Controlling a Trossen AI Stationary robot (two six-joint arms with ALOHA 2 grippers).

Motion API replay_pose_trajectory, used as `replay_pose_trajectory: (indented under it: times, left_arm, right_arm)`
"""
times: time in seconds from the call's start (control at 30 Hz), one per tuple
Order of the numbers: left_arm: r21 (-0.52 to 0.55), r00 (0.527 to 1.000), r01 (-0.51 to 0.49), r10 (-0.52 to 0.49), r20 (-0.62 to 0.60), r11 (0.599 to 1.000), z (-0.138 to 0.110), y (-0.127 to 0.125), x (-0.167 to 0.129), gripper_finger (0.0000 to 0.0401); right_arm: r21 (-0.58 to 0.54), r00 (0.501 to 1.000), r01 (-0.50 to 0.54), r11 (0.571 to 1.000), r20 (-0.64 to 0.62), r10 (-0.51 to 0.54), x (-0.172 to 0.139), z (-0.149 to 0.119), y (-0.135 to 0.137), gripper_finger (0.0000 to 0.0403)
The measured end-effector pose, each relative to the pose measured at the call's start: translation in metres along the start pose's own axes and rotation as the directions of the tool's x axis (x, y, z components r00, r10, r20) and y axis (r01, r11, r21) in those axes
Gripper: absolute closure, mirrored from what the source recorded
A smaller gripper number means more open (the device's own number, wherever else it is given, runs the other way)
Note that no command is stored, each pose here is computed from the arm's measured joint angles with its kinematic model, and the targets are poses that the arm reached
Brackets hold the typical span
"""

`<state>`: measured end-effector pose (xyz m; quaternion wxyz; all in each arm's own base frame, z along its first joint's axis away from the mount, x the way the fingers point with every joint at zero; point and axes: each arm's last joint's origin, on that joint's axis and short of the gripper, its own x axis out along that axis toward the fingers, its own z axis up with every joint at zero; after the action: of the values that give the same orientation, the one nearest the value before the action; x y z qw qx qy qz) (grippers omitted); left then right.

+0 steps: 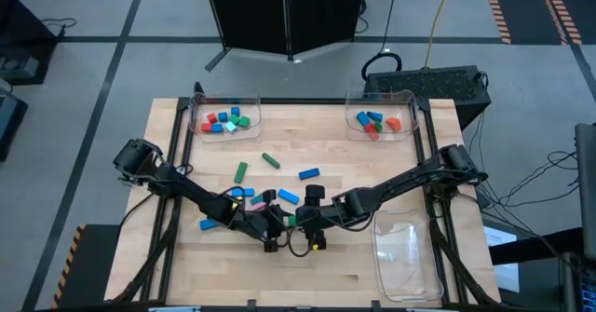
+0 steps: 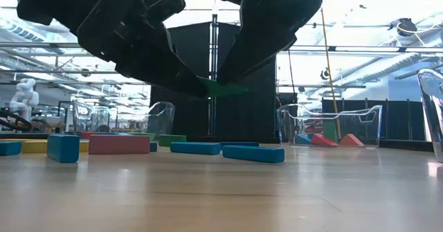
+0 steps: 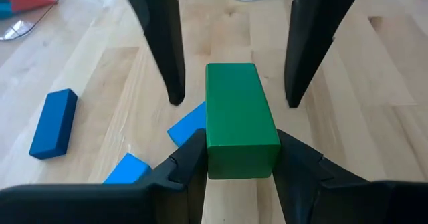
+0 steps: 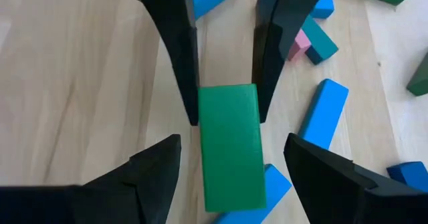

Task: Sort blocks by size
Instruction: Put the green triangular block into the top right transparent bin

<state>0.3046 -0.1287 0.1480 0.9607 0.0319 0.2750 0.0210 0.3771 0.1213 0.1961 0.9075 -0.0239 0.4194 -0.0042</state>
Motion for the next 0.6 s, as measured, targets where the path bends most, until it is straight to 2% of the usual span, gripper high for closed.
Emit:
replay_pose_trajectory:
  times: [0.17,0.6]
  left_arm:
    - [-0.003,1.0,0.002,-0.002,0.012,1.0,0.0013,-0.0003,0.0,0.0269]
    - [0.009,0.998,0.01,-0.01,0.059,1.0,0.0061,-0.0012,-0.0002,0.0269]
  right_arm:
    - [0.006,1.0,0.001,1.0,-0.001,-0.001,0.0006,0.0,-0.0006,0.0157]
    - [0.038,1.0,-0.007,0.999,-0.007,0.007,0.0013,0.0002,-0.0032,0.025]
